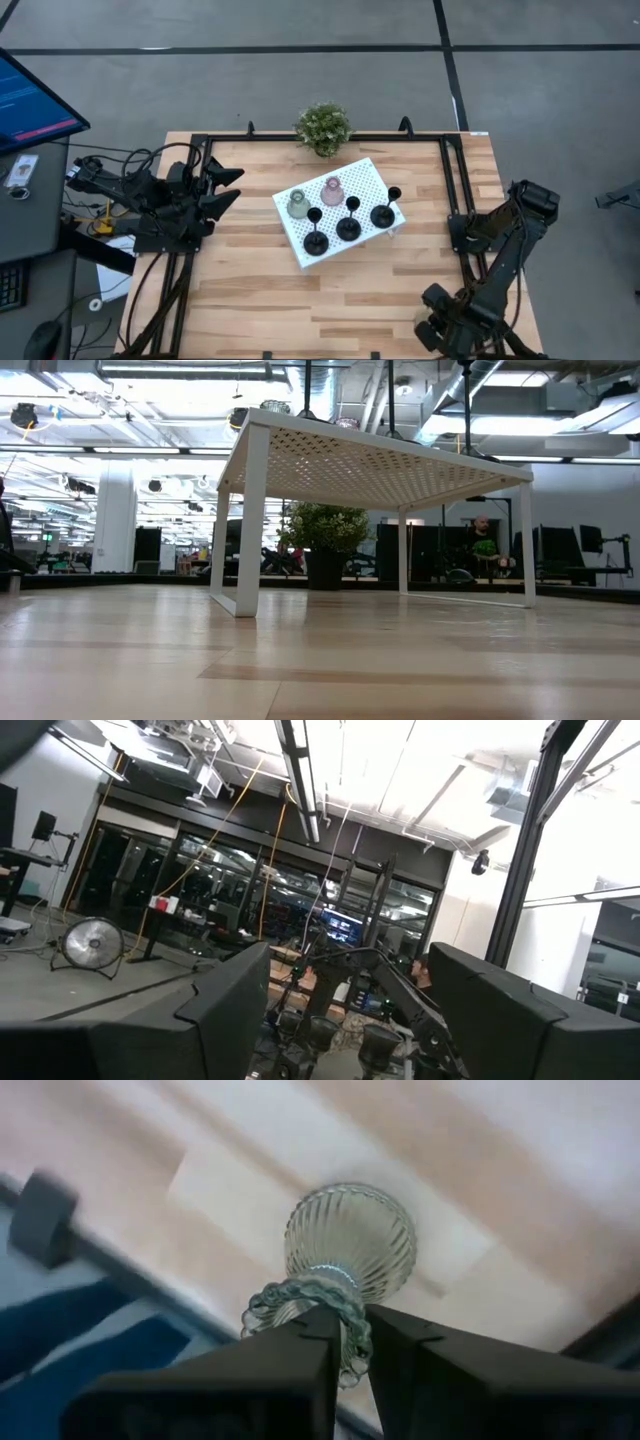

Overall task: Pick & Place candle stick holders
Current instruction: Put the green transparent candle holder on the shelf

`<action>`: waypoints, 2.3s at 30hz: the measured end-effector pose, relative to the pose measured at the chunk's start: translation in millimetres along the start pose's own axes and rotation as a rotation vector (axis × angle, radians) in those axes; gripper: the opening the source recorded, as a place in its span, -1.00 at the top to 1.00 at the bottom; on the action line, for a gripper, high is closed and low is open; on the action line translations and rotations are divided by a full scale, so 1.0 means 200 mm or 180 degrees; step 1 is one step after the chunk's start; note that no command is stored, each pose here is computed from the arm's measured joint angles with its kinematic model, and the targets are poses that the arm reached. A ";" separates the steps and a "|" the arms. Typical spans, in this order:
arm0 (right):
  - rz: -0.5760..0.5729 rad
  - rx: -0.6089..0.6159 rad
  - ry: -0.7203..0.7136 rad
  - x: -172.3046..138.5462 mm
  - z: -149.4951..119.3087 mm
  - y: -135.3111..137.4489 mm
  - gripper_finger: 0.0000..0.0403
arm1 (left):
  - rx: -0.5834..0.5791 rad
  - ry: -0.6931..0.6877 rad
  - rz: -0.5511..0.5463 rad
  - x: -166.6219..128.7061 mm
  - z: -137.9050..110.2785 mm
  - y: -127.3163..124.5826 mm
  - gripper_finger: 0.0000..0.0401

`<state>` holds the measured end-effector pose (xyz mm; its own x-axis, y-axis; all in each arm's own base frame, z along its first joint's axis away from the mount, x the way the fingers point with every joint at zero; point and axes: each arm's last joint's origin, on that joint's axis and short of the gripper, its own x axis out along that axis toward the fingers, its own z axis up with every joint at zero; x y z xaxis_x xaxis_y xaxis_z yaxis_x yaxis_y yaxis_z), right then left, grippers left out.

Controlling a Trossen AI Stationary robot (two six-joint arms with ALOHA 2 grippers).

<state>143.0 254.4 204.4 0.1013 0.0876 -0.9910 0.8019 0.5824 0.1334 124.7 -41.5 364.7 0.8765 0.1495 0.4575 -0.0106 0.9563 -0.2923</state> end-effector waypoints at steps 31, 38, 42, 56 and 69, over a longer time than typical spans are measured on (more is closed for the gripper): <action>0.2558 -0.0333 -0.0184 -1.21 0.46 -0.23 0.89 | -0.0097 -0.0013 0.0012 0.00 0.00 0.00 -0.37; 0.4088 -0.1105 -0.0627 -1.45 0.46 -0.19 0.89 | -0.0118 -0.0016 0.0011 0.00 0.00 0.00 -0.37; 0.4570 -0.1403 -0.0989 -1.52 0.47 -0.17 0.89 | -0.0117 -0.0017 0.0019 0.00 0.00 0.00 -0.37; 0.5476 -0.2979 -0.2255 -1.59 0.43 0.01 0.89 | -0.0115 -0.0017 0.0158 0.00 0.00 0.01 -0.37; 0.5912 -0.4418 -0.2949 -1.48 0.34 0.24 0.89 | -0.0128 -0.0030 0.0413 0.00 0.00 0.02 -0.37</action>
<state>192.1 201.5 504.0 0.3247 0.8762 0.3561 -0.9391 0.3434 0.0112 125.0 -38.2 363.7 0.8645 0.2738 0.4214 -0.1040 0.9179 -0.3830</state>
